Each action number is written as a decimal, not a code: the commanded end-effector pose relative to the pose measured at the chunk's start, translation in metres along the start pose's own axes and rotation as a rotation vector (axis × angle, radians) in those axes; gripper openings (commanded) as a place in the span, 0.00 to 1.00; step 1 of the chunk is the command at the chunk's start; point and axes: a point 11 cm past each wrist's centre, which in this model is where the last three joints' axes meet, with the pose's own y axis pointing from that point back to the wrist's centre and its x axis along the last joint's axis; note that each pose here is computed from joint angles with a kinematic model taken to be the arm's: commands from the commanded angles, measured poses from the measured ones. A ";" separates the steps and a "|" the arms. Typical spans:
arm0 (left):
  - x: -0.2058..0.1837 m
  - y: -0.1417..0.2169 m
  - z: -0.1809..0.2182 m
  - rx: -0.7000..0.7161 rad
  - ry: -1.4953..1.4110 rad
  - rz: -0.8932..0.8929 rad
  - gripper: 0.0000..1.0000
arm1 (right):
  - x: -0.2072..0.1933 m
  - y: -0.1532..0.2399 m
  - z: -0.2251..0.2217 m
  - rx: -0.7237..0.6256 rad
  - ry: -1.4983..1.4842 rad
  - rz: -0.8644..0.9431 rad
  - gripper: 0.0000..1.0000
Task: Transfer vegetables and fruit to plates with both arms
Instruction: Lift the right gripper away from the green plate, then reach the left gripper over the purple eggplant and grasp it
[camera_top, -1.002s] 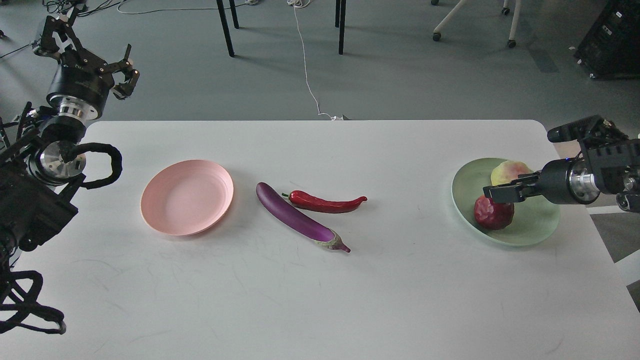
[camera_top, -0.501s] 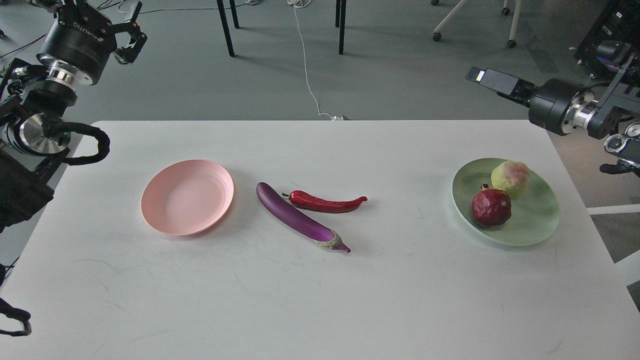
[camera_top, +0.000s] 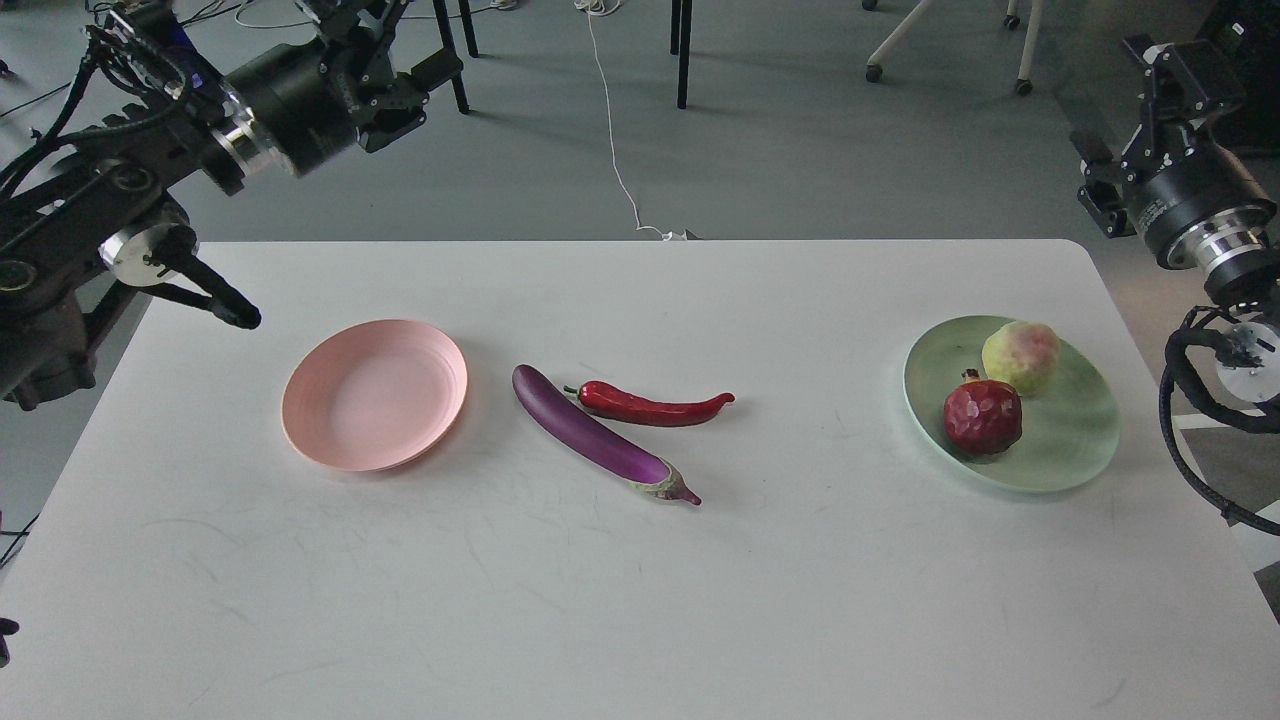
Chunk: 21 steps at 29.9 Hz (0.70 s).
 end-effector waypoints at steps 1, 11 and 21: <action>-0.049 -0.021 0.025 -0.035 -0.179 -0.172 0.98 | 0.020 0.015 0.013 0.008 -0.240 0.061 0.98; -0.153 -0.026 -0.018 0.092 -0.790 -0.595 0.97 | 0.029 0.044 0.050 -0.001 -0.468 0.080 0.98; -0.224 0.001 -0.101 0.051 -1.330 -0.920 0.94 | 0.028 0.049 0.055 -0.003 -0.489 0.071 0.98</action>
